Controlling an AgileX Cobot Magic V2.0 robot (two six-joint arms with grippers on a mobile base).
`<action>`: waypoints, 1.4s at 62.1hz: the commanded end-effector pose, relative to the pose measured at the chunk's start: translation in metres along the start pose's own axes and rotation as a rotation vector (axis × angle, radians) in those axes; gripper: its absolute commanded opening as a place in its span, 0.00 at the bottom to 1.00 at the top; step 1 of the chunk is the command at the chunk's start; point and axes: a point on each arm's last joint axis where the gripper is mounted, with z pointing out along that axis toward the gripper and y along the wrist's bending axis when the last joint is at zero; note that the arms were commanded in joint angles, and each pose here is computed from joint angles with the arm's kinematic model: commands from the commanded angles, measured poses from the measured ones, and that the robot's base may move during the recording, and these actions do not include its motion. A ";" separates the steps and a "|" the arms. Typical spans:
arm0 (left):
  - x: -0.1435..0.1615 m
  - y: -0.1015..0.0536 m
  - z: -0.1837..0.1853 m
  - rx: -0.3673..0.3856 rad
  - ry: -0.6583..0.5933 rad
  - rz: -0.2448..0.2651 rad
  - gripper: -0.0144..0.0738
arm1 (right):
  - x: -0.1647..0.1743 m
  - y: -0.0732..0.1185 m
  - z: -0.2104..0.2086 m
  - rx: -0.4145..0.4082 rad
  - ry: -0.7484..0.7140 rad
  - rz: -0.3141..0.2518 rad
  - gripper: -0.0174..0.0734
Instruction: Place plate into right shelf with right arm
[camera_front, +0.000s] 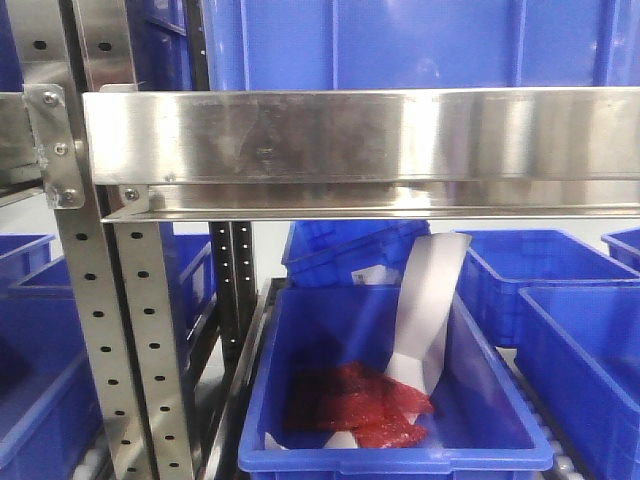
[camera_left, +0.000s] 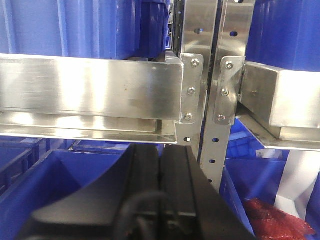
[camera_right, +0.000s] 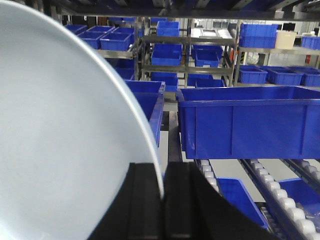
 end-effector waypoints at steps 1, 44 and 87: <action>-0.005 0.001 -0.001 -0.012 -0.089 -0.015 0.02 | -0.034 0.002 0.024 -0.008 -0.105 0.012 0.25; -0.005 0.001 -0.001 -0.012 -0.089 -0.015 0.02 | -0.084 0.072 0.173 -0.236 -0.183 0.063 0.25; -0.005 0.001 -0.001 -0.012 -0.089 -0.015 0.02 | -0.031 0.082 0.225 -0.230 -0.038 0.043 0.41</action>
